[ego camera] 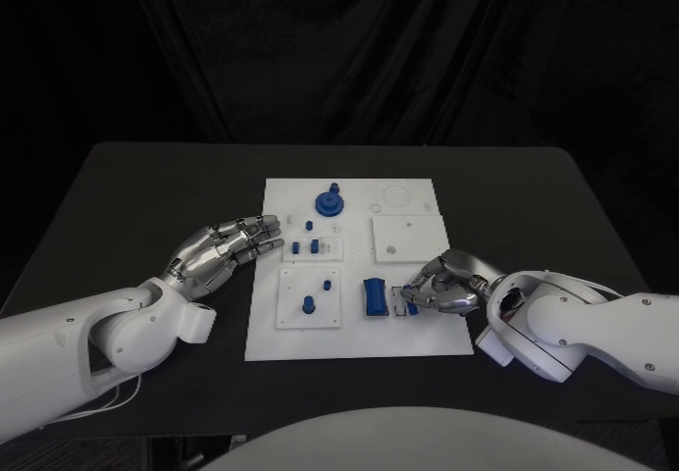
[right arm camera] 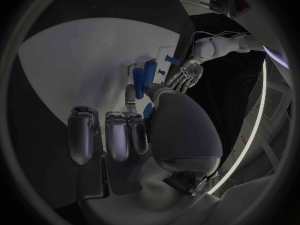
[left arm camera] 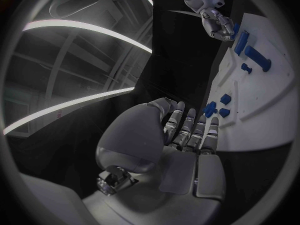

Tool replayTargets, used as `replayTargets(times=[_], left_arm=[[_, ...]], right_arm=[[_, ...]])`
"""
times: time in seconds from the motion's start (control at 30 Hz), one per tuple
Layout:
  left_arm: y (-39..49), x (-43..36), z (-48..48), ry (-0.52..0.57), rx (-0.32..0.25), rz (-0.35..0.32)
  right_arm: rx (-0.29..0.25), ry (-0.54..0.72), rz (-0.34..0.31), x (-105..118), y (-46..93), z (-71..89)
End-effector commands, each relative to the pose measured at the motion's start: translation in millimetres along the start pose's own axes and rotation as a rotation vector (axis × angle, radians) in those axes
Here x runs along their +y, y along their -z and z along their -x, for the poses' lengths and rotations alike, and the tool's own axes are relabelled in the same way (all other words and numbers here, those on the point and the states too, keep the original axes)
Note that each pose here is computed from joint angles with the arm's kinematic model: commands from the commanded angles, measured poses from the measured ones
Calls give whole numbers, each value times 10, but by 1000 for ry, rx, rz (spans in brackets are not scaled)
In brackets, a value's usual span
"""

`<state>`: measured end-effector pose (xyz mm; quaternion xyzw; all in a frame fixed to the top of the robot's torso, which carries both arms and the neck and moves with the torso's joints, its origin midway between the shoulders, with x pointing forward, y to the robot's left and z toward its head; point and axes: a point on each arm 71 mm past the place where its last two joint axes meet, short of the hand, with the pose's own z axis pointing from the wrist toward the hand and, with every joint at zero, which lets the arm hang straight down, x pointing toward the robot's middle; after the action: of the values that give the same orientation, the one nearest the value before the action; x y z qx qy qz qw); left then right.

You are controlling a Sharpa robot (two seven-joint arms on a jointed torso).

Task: Assemble the parts on the task board

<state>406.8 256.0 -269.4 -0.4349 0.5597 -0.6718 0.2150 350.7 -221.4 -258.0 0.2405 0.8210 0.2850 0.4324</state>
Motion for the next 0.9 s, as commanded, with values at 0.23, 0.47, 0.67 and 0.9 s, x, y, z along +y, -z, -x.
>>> replayTargets(times=[0.23,0.47,0.67,0.9], left_arm=[[-12,10,-32,14,19,1],[-14,14,-37,15,21,5],[-14,14,-36,15,21,5],[-13,12,-33,14,20,3]], right_arm=[[-33,-29,-10,-9,-74,25],[-20,29,-47,-21,-103,2],[1,48,-63,-12,-111,-34],[19,62,-71,7,-105,-70]])
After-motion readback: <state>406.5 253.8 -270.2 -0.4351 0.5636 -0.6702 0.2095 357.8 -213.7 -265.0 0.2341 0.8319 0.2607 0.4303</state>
